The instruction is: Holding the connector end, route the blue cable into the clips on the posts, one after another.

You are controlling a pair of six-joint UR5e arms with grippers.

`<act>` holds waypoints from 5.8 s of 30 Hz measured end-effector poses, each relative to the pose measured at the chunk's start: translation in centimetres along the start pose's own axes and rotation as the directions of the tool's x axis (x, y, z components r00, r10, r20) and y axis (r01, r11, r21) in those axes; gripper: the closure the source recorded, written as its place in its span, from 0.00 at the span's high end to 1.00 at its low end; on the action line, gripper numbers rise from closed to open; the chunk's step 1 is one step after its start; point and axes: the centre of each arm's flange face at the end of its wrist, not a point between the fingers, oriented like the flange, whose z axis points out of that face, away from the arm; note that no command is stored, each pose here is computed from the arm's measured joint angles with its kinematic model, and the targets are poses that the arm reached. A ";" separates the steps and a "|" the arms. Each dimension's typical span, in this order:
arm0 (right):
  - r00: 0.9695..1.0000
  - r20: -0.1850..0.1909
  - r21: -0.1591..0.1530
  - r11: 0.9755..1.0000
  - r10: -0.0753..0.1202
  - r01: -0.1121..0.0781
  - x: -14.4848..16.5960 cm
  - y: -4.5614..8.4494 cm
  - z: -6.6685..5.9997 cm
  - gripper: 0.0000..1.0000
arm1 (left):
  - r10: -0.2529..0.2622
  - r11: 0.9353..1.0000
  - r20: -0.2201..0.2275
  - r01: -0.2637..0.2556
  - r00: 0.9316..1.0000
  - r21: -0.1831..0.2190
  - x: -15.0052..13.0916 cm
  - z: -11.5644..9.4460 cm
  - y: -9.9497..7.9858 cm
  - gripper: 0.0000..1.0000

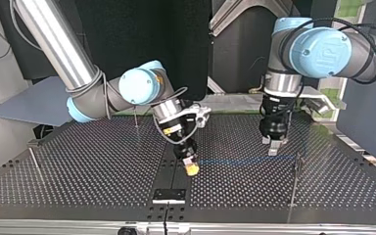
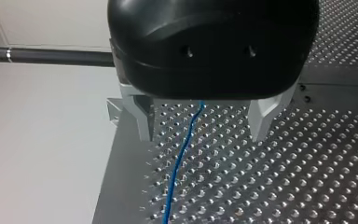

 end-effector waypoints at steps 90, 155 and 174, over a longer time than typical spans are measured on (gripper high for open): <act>0.998 0.068 -0.016 1.000 -0.011 0.013 -2.2 1.6 -1.1 0.00 | -0.039 0.997 -0.033 0.037 0.999 -0.067 2.8 6.9 -1.7 0.01; 0.911 0.412 -0.252 0.959 -0.017 0.132 -36.6 11.7 -18.6 0.00 | 0.088 0.996 -0.269 -0.076 0.959 0.056 33.7 4.9 -17.3 0.01; 0.916 0.402 -0.296 0.945 -0.010 0.140 -40.7 14.0 -22.8 0.00 | 0.099 0.991 -0.303 -0.065 0.948 0.120 44.5 1.9 -20.9 0.01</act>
